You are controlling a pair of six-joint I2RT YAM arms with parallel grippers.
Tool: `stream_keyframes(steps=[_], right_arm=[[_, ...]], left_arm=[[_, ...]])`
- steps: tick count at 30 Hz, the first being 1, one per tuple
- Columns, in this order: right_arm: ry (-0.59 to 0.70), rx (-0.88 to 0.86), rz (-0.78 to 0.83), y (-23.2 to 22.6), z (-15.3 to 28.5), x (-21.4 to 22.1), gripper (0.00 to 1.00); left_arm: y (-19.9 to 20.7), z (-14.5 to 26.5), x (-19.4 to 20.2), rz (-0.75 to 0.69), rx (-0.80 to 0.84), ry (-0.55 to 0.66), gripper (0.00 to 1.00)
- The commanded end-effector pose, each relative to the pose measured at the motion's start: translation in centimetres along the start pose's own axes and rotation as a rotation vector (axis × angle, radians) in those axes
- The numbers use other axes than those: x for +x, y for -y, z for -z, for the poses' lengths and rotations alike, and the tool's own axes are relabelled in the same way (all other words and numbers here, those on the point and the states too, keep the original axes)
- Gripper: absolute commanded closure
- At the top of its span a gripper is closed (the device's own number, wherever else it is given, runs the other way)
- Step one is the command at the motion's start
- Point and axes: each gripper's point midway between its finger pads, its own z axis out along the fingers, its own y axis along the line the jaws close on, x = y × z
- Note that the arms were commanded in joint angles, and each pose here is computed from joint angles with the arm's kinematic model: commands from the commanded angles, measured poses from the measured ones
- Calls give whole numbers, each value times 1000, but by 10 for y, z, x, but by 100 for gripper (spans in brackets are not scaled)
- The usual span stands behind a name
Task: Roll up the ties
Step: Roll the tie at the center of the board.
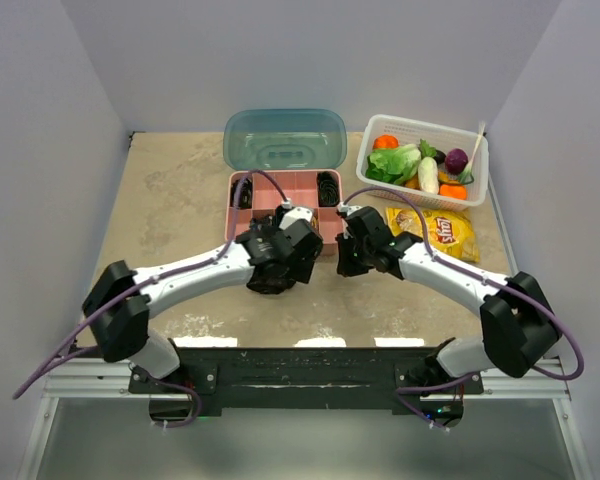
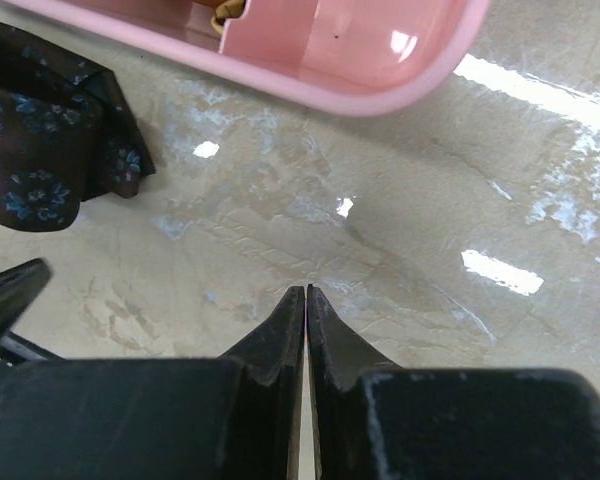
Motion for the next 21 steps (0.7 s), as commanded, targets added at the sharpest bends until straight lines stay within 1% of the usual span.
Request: stream_keyframes(steps=[1,2,3,4,5,6,7,8,9,10,11,12,13,14,15,16,17,18,19,21], right_arm=[[51,-103,28,-25,1,-25,93],[44,-111,35,-29,-1,-26,93],[51,-120,38,-32,-1,-29,93],[64,-138,47,-40,1,-36,93],[65,-149,59,-47,0,-37,93],[74,-158,66,-52,0,-41,93],[93,-171,78,-61,2,-49,93],[95,-190,97,-72,3,-49,93],[89,-194,107,-77,-1,-50,93],[105,-213,121,-88,1,-57,93],[104,-229,141,-100,1,-55,93],[94,-231,151,-105,-5,-53,93],[106,-246,161,-115,-4,-60,93],[101,-250,177,-123,-7,-57,93],[90,-255,184,-128,-14,-54,93],[93,-265,190,-133,-17,-57,93],[87,-270,192,-137,-21,-56,93],[93,-280,193,-140,-23,-58,93],[76,-274,195,-140,-32,-55,93],[65,-269,201,-140,-38,-54,93]], left_arm=[[-14,18,-31,126,115,99,11],[-15,23,-30,148,175,108,11],[-27,20,-34,187,179,114,10],[-32,21,-34,207,198,120,9],[-33,26,-33,224,254,133,9],[-46,24,-36,268,257,141,7],[-52,24,-35,292,280,143,7],[-50,28,-31,315,360,143,6],[-66,25,-33,369,372,150,6],[-71,25,-32,397,404,155,6],[-67,28,-24,415,490,146,6],[-83,24,-25,468,499,157,5],[-87,20,-11,499,523,136,5],[-82,25,-11,515,614,138,5],[-98,20,-9,568,615,149,5],[-99,12,9,606,634,111,5],[-97,15,9,621,705,118,5],[-108,9,14,669,696,117,5],[-108,0,31,703,694,72,5],[-111,-7,40,728,690,56,5]])
